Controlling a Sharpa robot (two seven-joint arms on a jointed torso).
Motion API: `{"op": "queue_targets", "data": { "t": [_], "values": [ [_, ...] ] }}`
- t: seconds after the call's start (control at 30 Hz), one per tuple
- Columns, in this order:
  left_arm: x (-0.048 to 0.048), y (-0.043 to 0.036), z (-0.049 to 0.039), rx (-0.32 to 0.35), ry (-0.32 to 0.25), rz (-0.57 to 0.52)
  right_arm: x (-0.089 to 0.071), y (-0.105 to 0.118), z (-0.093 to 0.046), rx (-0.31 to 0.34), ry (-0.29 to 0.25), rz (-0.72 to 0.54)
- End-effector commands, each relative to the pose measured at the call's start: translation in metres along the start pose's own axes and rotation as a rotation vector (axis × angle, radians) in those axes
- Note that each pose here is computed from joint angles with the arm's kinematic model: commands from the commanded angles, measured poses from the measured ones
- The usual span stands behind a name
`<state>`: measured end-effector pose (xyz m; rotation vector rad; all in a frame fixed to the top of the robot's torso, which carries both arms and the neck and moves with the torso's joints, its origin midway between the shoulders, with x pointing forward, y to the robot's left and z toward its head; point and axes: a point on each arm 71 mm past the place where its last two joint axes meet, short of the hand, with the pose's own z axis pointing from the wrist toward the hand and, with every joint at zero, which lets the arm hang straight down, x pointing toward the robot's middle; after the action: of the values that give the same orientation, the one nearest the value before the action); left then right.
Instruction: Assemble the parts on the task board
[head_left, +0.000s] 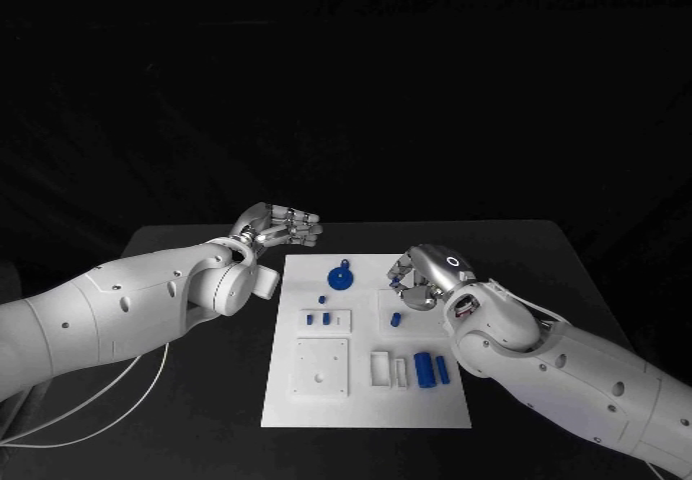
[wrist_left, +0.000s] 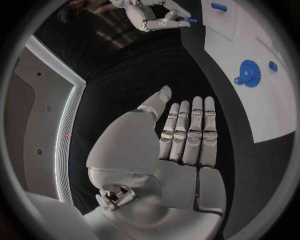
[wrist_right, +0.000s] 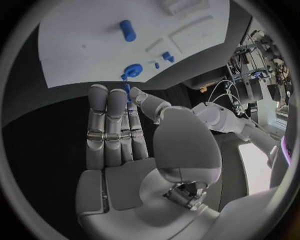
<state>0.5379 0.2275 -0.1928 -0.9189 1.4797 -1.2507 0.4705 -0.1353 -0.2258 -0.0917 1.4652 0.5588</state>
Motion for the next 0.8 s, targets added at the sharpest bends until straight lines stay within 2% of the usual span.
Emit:
{"op": "queue_targets", "data": {
  "t": [0.03, 0.23, 0.53, 0.8],
  "values": [
    [0.0029, -0.002, 0.0028, 0.025, 0.006, -0.001, 0.006, 0.012, -0.004, -0.036, 0.014, 0.04],
    [0.0093, 0.0, 0.0089, 0.028, 0.012, -0.001, 0.028, 0.031, -0.012, -0.08, 0.036, 0.053],
    [0.0188, 0.0005, 0.0175, 0.034, 0.013, 0.001, 0.063, 0.06, -0.023, -0.146, 0.102, 0.06],
    [0.0243, 0.0002, 0.0223, 0.037, 0.015, 0.001, 0.088, 0.076, -0.028, -0.178, 0.149, 0.046]
  ]
}}
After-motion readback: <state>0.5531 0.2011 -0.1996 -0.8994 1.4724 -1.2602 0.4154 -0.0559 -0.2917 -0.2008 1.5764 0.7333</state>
